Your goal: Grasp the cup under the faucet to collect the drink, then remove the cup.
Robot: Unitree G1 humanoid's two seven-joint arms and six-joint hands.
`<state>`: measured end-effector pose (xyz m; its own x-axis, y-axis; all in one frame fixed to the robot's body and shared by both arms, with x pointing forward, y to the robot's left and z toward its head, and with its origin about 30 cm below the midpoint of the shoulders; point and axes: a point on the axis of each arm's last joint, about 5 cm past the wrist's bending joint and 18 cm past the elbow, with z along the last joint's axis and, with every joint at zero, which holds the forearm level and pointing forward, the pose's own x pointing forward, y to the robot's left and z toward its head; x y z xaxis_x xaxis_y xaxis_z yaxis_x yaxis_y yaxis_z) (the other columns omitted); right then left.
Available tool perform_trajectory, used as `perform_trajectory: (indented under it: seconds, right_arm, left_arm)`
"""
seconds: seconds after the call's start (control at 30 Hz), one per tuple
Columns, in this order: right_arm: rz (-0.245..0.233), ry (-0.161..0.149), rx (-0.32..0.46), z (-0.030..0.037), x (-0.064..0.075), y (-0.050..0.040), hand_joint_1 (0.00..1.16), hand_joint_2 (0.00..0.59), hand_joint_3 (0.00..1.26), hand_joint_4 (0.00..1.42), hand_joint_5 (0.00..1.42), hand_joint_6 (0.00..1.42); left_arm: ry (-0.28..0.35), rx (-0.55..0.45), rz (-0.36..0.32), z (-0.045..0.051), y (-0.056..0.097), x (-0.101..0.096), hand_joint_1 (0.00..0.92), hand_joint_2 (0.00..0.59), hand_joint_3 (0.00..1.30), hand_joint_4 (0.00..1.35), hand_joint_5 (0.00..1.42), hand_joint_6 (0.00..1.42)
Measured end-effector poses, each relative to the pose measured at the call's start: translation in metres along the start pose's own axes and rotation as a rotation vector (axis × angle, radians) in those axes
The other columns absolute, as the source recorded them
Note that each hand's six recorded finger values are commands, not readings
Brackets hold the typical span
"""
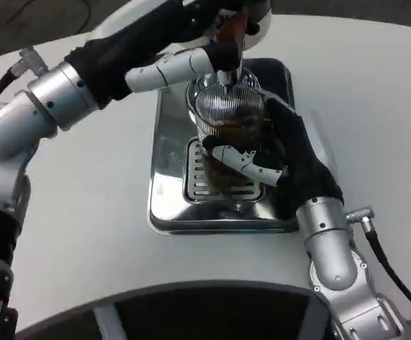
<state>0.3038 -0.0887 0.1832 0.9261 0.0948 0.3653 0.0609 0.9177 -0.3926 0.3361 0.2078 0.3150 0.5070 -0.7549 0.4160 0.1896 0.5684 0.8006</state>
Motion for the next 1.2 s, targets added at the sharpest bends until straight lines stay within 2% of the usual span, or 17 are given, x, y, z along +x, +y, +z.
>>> perform_trajectory:
  seconds: [0.1, 0.33, 0.73, 0.9, 1.2]
  right_arm:
    - [-0.008, -0.01, 0.001, 0.0014, -0.001, -0.0012, 0.76, 0.244, 0.32, 0.42, 0.44, 0.32]
    - [-0.023, -0.021, 0.0, 0.0026, -0.002, -0.0023, 0.76, 0.244, 0.35, 0.46, 0.47, 0.35]
    - [-0.039, -0.025, 0.002, 0.0033, -0.006, -0.0032, 0.76, 0.246, 0.37, 0.48, 0.51, 0.39]
    - [-0.044, -0.025, -0.002, 0.0031, -0.009, -0.0034, 0.76, 0.25, 0.38, 0.49, 0.52, 0.39]
    - [-0.064, -0.024, 0.004, 0.0025, -0.014, -0.0018, 0.77, 0.255, 0.45, 0.58, 0.62, 0.5]
  left_arm:
    - [-0.025, -0.009, 0.058, 0.0036, 0.007, -0.002, 0.0, 0.099, 0.1, 0.15, 0.29, 0.18]
    - [-0.073, -0.015, 0.132, 0.0117, 0.018, -0.003, 0.0, 0.098, 0.13, 0.18, 0.31, 0.21]
    - [-0.117, -0.021, 0.18, 0.0209, 0.024, -0.007, 0.0, 0.097, 0.15, 0.22, 0.34, 0.23]
    - [-0.125, -0.015, 0.176, 0.0254, 0.025, -0.007, 0.0, 0.106, 0.17, 0.25, 0.36, 0.25]
    - [-0.159, -0.015, 0.179, 0.034, 0.024, -0.012, 0.0, 0.108, 0.19, 0.27, 0.37, 0.27]
